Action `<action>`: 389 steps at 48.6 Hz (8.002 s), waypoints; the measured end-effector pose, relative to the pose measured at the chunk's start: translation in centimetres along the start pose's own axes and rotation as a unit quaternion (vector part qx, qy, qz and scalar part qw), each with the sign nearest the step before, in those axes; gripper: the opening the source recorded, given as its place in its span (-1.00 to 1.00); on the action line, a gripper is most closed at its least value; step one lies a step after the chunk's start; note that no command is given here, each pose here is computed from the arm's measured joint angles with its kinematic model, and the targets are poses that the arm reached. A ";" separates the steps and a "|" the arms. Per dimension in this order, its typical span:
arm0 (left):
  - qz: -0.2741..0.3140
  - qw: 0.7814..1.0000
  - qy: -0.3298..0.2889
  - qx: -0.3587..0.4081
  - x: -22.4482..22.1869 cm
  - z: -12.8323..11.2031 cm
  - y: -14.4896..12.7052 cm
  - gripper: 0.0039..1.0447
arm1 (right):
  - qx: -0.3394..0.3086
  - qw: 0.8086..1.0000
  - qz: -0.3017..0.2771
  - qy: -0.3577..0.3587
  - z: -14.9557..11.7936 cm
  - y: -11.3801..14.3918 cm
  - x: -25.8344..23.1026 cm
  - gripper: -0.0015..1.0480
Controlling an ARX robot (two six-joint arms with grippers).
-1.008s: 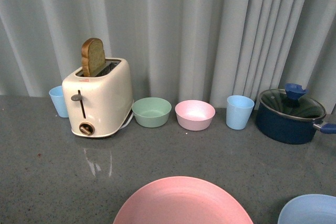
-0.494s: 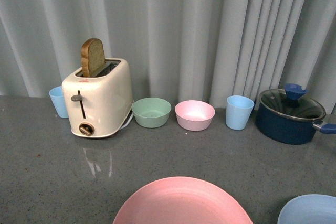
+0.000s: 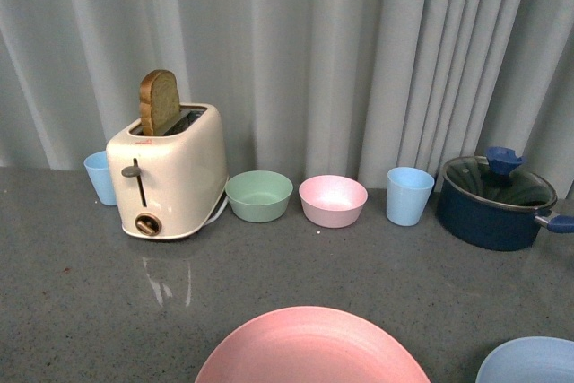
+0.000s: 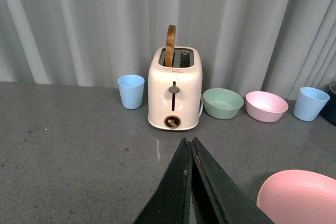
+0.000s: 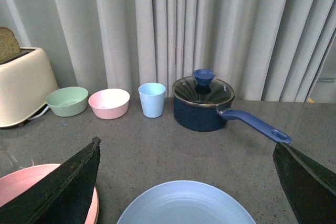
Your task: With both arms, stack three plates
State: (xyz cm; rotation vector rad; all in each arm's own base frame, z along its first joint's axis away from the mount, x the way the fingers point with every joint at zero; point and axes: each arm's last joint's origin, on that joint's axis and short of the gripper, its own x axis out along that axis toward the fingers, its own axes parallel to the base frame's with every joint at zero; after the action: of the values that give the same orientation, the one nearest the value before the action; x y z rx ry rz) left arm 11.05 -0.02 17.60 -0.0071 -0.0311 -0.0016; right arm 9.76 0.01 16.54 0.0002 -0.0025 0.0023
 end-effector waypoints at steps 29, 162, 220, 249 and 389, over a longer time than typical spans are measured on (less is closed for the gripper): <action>0.000 1.000 0.003 0.000 -1.4 -0.3 0.0 -0.57 | 0.000 1.000 0.000 0.000 0.0 0.0 0.0 0.86; 0.000 1.000 0.003 0.001 -1.4 -0.3 0.0 0.87 | 0.089 0.862 -0.080 0.492 -13.5 -10.6 16.9 -0.06; -0.001 1.000 0.003 0.001 -1.4 -0.3 0.0 0.87 | 0.145 0.921 0.185 0.311 -2.4 0.8 17.8 -0.94; 0.000 1.000 0.003 0.001 -1.4 -0.3 0.0 0.87 | 0.138 0.877 0.212 0.410 -8.2 6.6 18.9 -0.94; 0.000 1.000 0.002 0.002 -1.5 -0.3 0.0 0.87 | 0.001 1.000 0.000 -0.002 0.3 0.0 2.5 -0.94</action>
State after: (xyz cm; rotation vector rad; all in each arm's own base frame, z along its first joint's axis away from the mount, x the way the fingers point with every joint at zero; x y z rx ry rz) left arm 9.61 -0.02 17.28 -0.0040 -0.0261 -0.0023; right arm 12.23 0.02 16.83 0.0013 -0.0063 0.0023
